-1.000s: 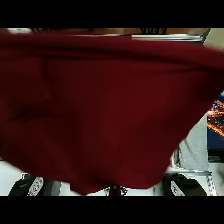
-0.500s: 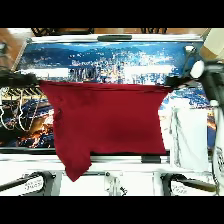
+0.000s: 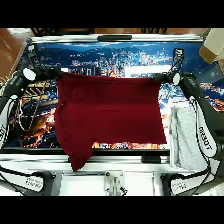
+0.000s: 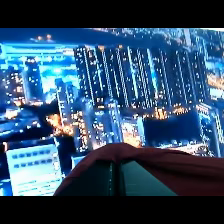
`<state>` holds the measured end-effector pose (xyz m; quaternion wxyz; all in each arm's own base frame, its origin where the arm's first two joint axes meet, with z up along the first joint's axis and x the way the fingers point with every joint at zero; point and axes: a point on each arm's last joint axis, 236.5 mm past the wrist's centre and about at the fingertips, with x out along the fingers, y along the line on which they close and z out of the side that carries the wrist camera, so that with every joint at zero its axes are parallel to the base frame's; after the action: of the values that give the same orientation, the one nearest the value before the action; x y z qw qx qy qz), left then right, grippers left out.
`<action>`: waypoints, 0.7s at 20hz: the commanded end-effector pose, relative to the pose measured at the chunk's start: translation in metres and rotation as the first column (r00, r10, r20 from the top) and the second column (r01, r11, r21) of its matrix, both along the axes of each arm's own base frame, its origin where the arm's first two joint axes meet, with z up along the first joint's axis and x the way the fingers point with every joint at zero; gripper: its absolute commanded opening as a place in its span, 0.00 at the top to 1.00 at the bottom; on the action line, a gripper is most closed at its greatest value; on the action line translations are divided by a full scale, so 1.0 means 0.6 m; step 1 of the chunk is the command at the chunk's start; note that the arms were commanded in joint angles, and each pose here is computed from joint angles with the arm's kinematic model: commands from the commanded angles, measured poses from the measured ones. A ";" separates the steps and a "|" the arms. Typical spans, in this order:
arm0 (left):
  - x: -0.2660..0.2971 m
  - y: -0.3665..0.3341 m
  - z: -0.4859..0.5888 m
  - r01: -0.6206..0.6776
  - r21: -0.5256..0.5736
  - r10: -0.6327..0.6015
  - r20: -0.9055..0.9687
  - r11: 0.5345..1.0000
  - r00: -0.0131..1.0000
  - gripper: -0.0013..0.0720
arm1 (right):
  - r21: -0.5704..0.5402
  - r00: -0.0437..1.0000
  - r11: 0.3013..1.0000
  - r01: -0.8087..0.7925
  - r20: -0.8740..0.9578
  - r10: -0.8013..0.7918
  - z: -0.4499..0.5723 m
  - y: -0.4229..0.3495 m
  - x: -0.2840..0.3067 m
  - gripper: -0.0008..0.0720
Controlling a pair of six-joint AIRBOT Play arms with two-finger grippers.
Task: Fold the shirts.
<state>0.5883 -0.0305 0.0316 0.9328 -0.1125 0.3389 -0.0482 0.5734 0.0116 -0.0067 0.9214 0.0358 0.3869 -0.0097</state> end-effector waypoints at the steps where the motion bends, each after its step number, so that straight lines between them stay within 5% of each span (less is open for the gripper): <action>1: 0.008 -0.004 -0.039 -0.014 -0.015 0.013 -0.030 1.000 0.999 0.94 | 0.057 0.998 0.997 0.054 -0.044 -0.052 -0.039 0.001 -0.002 0.89; 8: -0.183 0.017 -0.109 0.157 -0.106 -0.189 -0.531 0.982 0.826 0.94 | -0.054 0.895 0.998 0.014 -0.445 -0.037 -0.049 -0.024 -0.174 0.89; 14: -0.274 0.004 -0.150 0.180 -0.185 -0.258 -0.681 0.966 0.685 0.94 | 0.006 0.765 1.000 0.003 -0.644 0.001 -0.116 0.001 -0.261 0.89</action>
<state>0.4568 -0.0225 -0.0498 0.7610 -0.1178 0.6270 -0.1180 0.4448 0.0054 -0.0620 0.7735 0.0259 0.6327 -0.0285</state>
